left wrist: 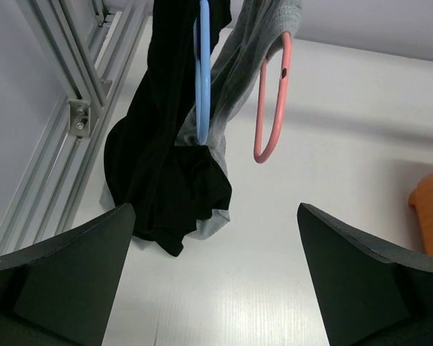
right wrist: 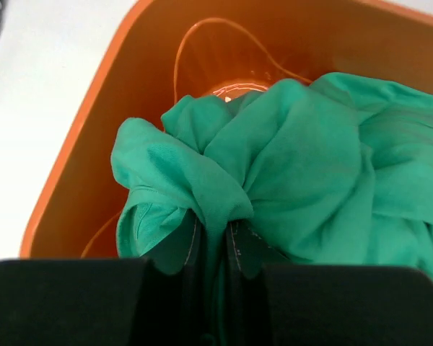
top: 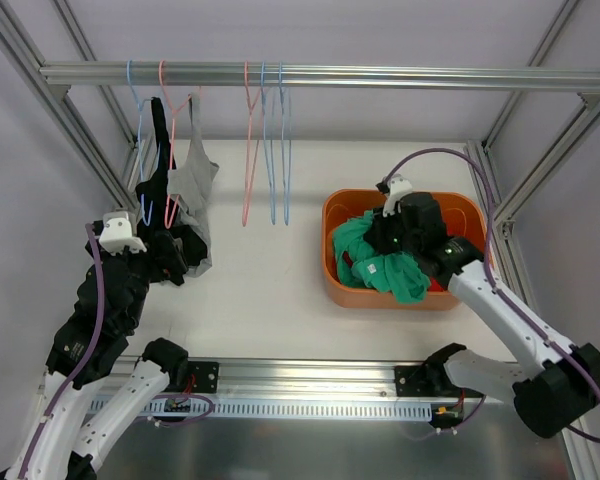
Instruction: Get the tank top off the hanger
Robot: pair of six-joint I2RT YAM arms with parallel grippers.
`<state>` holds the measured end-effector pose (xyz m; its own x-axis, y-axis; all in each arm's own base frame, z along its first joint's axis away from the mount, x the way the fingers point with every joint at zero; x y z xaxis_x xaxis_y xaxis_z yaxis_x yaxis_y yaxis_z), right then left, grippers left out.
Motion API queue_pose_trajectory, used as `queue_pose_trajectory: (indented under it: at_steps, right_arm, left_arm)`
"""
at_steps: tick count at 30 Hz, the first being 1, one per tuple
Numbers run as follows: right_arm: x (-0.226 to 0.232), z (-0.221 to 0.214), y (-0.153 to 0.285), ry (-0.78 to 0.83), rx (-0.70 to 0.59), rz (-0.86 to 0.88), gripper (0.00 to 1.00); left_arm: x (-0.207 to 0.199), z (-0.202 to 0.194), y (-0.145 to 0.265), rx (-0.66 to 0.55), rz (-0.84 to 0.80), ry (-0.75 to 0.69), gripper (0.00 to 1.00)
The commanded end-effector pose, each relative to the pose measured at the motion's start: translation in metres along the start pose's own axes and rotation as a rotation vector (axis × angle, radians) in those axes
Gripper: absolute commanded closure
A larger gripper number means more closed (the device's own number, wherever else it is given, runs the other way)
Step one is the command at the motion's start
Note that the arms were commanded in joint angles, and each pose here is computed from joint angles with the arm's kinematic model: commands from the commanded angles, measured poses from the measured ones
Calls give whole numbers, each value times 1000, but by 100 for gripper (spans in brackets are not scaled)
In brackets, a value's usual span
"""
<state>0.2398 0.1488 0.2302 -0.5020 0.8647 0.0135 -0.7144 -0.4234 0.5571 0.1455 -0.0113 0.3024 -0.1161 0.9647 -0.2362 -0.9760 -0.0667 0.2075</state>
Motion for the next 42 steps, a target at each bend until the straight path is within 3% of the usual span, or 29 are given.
queue_pose_trajectory:
  at_steps: [1,10,14,18,19,24,27,34,38,42]
  right_arm:
    - [9,15,-31,-49,-100,131,100]
    - [-9,-28,-98,-94,62,119,100]
    - [-6,-14,-88,-23,-7,165,97]
    - [-9,19,-56,31,-138,131,59]
    - [-10,29,-43,39,-178,121,42]
    - [-16,50,-2,72,-218,59,12]
    - [-22,51,21,73,-198,-4,2]
    - [-43,48,111,-31,-196,-252,1]
    - [-69,22,170,-39,-116,-512,1]
    - [-69,-8,197,-37,-96,-543,1]
  left_arm:
    - [-2,6,-1,-31,-8,19,1]
    - [-4,7,-2,-27,-26,36,1]
    - [-6,4,-6,-5,-34,27,1]
    - [-8,3,-10,11,-34,24,1]
    - [-8,3,-10,14,-33,26,1]
    - [-6,6,-15,17,-2,48,1]
    - [-5,6,-18,32,7,68,1]
    - [3,7,-20,29,52,136,1]
    - [4,-3,-12,56,20,109,1]
    - [15,-19,-7,83,64,79,1]
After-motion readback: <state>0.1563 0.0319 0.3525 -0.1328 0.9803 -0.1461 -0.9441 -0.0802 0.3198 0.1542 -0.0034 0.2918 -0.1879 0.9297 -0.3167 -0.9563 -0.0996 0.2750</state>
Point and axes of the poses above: each gripper's point midway between its finger pads, its own y axis back along the fingers, its own x axis along the line the jaws close on, z = x × y, the point moved 5 cm from there along y, back along the fingers, and after that the axes turned 8 degrees about y, right-handed, at the moved point
